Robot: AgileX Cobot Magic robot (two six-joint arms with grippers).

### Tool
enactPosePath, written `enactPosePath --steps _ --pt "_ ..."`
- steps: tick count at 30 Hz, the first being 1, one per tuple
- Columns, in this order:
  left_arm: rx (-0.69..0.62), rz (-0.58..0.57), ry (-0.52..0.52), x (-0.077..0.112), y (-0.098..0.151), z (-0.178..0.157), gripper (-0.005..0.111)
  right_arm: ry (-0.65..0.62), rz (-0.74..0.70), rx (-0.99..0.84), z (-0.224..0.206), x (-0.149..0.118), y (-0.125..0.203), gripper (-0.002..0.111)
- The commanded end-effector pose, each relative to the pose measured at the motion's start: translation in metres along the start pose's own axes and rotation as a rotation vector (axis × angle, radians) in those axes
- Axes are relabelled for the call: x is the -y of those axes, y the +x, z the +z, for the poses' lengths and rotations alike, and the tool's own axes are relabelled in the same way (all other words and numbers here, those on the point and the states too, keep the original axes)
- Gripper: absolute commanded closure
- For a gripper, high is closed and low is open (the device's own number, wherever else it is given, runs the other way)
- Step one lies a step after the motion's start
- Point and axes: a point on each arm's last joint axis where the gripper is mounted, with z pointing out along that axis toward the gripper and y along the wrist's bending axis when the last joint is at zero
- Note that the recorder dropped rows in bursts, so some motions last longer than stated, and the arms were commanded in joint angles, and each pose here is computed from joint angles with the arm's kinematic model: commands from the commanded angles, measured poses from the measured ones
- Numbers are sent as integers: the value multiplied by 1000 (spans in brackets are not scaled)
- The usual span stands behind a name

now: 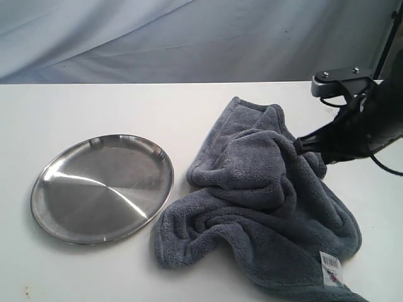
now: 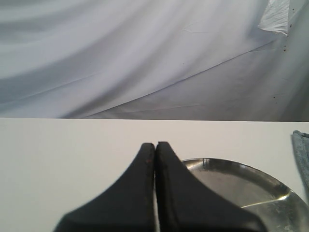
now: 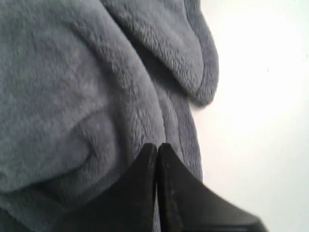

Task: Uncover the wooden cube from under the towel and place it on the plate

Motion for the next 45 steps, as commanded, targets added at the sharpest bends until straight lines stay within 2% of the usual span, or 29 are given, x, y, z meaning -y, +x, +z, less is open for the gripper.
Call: enactPosePath --steps 1,4,8,15,24,32,39,45 --pt "-2 -2 -2 0 1 0 105 -7 13 12 8 1 -34 108" --pt "-2 0 -2 0 1 0 105 -11 7 -13 17 -3 -56 108" --pt "-2 0 -2 0 1 0 105 -40 -22 -38 27 -22 -74 108" --pt "-2 0 -2 0 1 0 105 -116 -113 30 23 -77 -90 108" --pt "-2 -3 -2 0 1 0 105 -197 -247 -9 16 -144 -69 108" --pt "-2 2 -2 0 1 0 105 -233 -402 -100 5 -192 -30 108" --pt "-2 2 -2 0 1 0 105 -258 -462 -108 -10 -198 17 108" --pt "-2 -2 -2 0 1 0 105 -239 -426 -113 -9 -168 54 108"
